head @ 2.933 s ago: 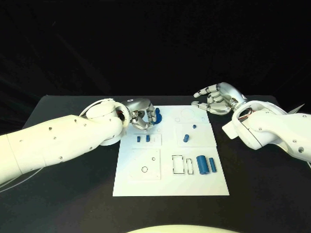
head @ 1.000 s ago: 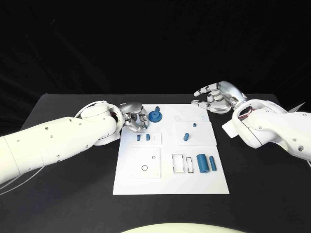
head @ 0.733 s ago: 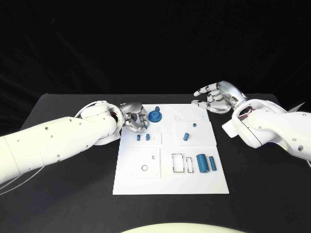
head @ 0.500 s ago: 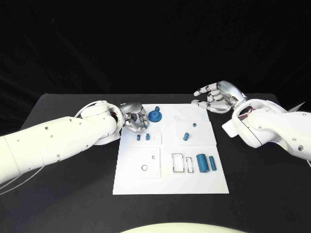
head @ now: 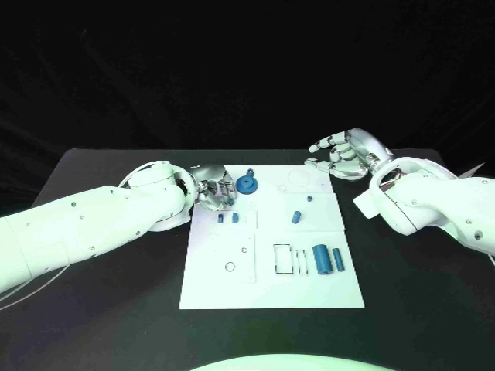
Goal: Assemble the parts on the task board
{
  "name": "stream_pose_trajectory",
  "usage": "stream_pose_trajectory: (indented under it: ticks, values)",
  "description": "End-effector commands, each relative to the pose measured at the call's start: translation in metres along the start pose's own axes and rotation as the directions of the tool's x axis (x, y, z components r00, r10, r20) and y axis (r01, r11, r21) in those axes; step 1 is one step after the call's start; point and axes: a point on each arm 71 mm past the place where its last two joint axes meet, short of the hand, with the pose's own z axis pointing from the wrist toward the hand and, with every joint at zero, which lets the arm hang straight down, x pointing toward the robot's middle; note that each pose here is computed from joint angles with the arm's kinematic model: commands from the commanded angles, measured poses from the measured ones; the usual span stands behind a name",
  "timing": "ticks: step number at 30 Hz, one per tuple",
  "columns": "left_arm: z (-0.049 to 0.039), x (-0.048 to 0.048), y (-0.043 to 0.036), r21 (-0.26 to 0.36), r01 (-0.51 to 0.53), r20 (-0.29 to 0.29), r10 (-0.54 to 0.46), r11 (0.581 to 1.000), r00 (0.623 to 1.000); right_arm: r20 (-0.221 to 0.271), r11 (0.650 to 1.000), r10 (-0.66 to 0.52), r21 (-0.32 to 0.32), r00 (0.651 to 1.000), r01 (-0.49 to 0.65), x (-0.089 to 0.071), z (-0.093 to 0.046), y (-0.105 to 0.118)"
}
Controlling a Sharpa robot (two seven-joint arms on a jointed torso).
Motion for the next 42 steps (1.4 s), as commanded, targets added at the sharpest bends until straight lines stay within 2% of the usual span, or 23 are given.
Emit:
stream_pose_trajectory:
  ticks: [1, 7, 11, 15, 18, 20, 23, 26, 29, 30, 31, 34, 37, 39, 42]
  values:
    - [-0.0001, 0.0012, -0.0007, -0.002, 0.008, -0.015, -0.008, 1.0, 1.0, -0.014, 1.0, -0.003, -0.014, 1.0, 0.003, 0.001, 0.0, 0.001]
    - [-0.0011, 0.0009, 0.0018, -0.01, 0.008, -0.015, -0.008, 1.0, 1.0, -0.015, 1.0, -0.004, -0.012, 1.0, 0.003, 0.001, 0.0, 0.0]
    - [-0.0036, -0.0003, 0.0072, -0.024, 0.008, -0.012, -0.009, 1.0, 1.0, -0.022, 1.0, -0.009, 0.002, 1.0, 0.009, 0.0, 0.0, -0.002]
    - [-0.0084, -0.0033, 0.0166, -0.041, 0.016, 0.005, -0.016, 0.999, 1.0, -0.034, 0.999, -0.048, -0.004, 0.998, 0.048, -0.002, 0.001, -0.005]
    - [-0.013, -0.0072, 0.0248, -0.052, 0.038, 0.03, -0.037, 0.998, 0.999, -0.061, 0.994, -0.109, -0.026, 0.992, 0.108, -0.002, 0.001, -0.007]
    - [-0.0164, -0.0108, 0.03, -0.052, 0.077, 0.053, -0.074, 0.996, 0.996, -0.089, 0.987, -0.159, -0.043, 0.983, 0.156, -0.001, 0.001, -0.008]
    - [-0.0226, -0.0191, 0.0365, -0.022, 0.195, 0.111, -0.191, 0.981, 0.975, -0.133, 0.96, -0.276, -0.091, 0.952, 0.265, 0.001, 0.002, -0.01]
    - [-0.0296, -0.0281, 0.0403, 0.039, 0.344, 0.167, -0.346, 0.938, 0.923, -0.168, 0.914, -0.4, -0.138, 0.901, 0.381, 0.006, 0.002, -0.012]
    - [-0.0366, -0.0342, 0.0429, 0.106, 0.483, 0.19, -0.495, 0.869, 0.848, -0.186, 0.863, -0.502, -0.17, 0.845, 0.475, 0.012, 0.001, -0.014]
    - [-0.0398, -0.0361, 0.0437, 0.136, 0.539, 0.19, -0.556, 0.831, 0.809, -0.19, 0.842, -0.538, -0.18, 0.821, 0.509, 0.015, 0.0, -0.015]
    - [-0.041, -0.0368, 0.0439, 0.147, 0.561, 0.19, -0.58, 0.815, 0.793, -0.191, 0.833, -0.551, -0.183, 0.812, 0.522, 0.016, 0.0, -0.016]
    - [-0.0495, -0.0406, 0.045, 0.217, 0.684, 0.174, -0.717, 0.697, 0.675, -0.192, 0.779, -0.626, -0.205, 0.756, 0.593, 0.024, -0.001, -0.019]
    - [-0.0568, -0.0426, 0.0445, 0.269, 0.761, 0.144, -0.806, 0.59, 0.574, -0.19, 0.739, -0.672, -0.22, 0.715, 0.637, 0.031, -0.003, -0.02]
    - [-0.0606, -0.0433, 0.0441, 0.291, 0.79, 0.128, -0.84, 0.54, 0.528, -0.189, 0.72, -0.693, -0.226, 0.696, 0.656, 0.035, -0.003, -0.02]
    - [-0.0645, -0.0442, 0.0445, 0.305, 0.806, 0.124, -0.86, 0.507, 0.494, -0.184, 0.697, -0.717, -0.227, 0.673, 0.68, 0.04, -0.003, -0.02]
